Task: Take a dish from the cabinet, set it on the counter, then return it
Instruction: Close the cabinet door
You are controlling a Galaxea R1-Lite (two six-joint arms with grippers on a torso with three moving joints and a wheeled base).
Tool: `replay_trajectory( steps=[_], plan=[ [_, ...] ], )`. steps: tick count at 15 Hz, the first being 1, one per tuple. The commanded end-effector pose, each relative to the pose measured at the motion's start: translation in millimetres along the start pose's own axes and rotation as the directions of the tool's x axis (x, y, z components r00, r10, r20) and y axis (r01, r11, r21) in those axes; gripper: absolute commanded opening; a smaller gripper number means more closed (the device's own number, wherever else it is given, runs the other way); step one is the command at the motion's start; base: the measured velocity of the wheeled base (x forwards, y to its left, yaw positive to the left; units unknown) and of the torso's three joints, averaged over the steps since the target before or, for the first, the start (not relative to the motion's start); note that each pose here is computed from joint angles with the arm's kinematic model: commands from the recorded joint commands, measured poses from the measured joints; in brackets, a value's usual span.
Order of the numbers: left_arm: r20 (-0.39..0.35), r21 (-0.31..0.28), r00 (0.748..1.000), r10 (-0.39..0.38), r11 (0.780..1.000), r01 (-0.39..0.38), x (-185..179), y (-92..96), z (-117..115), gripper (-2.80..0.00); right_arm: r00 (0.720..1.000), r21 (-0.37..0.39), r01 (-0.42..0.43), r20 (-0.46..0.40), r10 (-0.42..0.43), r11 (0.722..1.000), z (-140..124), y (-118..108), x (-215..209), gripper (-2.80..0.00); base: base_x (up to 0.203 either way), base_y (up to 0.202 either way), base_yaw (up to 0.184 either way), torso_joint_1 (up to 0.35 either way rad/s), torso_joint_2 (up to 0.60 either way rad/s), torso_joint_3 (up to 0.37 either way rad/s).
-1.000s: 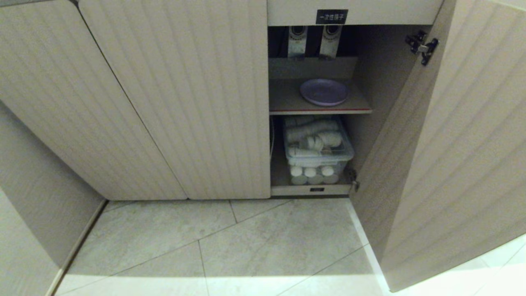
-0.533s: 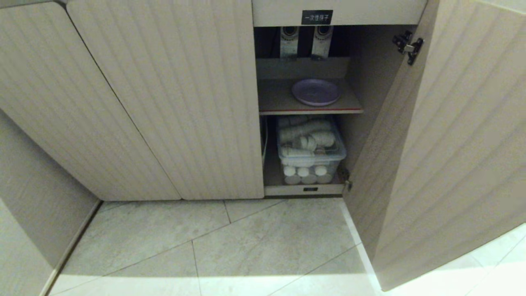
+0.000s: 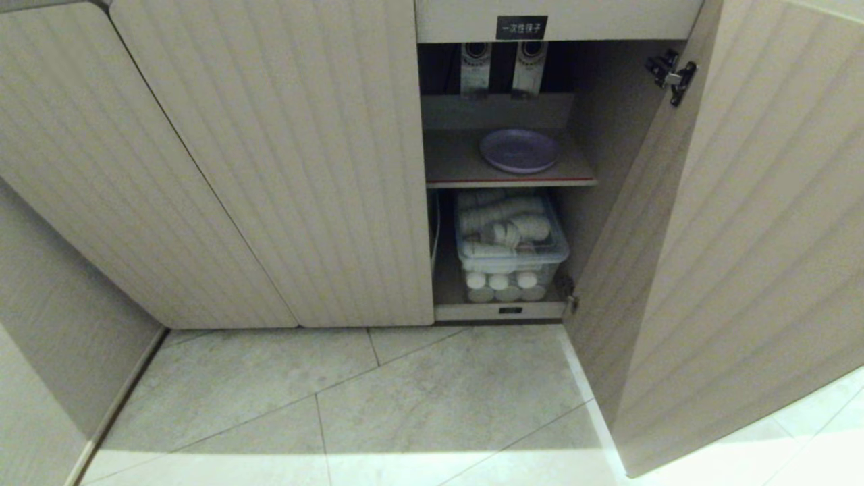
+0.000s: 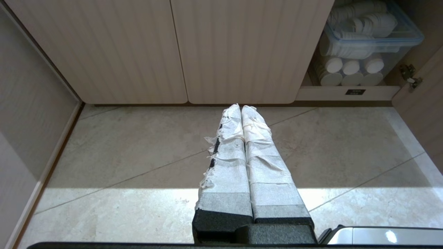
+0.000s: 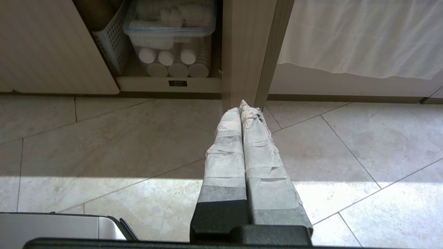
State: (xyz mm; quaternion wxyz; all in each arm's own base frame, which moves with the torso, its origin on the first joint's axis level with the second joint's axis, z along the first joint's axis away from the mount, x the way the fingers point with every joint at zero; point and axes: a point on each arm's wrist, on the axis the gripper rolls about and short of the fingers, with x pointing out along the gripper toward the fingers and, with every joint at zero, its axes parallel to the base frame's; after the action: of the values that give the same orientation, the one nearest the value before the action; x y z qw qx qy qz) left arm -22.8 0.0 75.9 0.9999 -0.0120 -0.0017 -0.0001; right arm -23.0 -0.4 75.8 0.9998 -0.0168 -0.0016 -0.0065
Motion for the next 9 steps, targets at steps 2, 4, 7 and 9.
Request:
replay_trajectory(
  steps=[2, 4, 7, 9],
  plan=[
    [0.001, -0.001, 1.0, 0.0, 1.0, 0.0, 0.0, 0.0, 0.1, -2.8, 1.0, 0.002, 0.005, -0.002, -0.005, 1.0, 0.0, -0.1, 0.1, -2.8, 0.0, 0.0, 0.0, 0.0, 0.0, 0.0],
    [0.001, -0.001, 1.0, 0.0, 1.0, 0.0, 0.0, 0.0, 0.1, -2.8, 1.0, -0.023, 0.007, -0.004, -0.007, 1.0, -0.3, -0.1, 0.2, -2.8, 0.0, 0.0, 0.0, 0.0, 0.0, 0.0],
    [0.001, -0.001, 1.0, 0.0, 1.0, 0.0, 0.0, 0.0, 0.1, -2.8, 1.0, -0.032, 0.008, -0.002, -0.008, 0.999, -0.2, -0.2, 0.2, -2.8, 0.0, 0.0, 0.0, 0.0, 0.0, 0.0],
    [0.001, -0.001, 1.0, 0.0, 1.0, 0.0, 0.0, 0.0, 0.1, -2.8, 1.0, -0.04, 0.0, -0.002, 0.0, 0.999, -0.2, 0.0, 0.2, -2.8, 0.0, 0.0, 0.0, 0.0, 0.0, 0.0]
  ],
)
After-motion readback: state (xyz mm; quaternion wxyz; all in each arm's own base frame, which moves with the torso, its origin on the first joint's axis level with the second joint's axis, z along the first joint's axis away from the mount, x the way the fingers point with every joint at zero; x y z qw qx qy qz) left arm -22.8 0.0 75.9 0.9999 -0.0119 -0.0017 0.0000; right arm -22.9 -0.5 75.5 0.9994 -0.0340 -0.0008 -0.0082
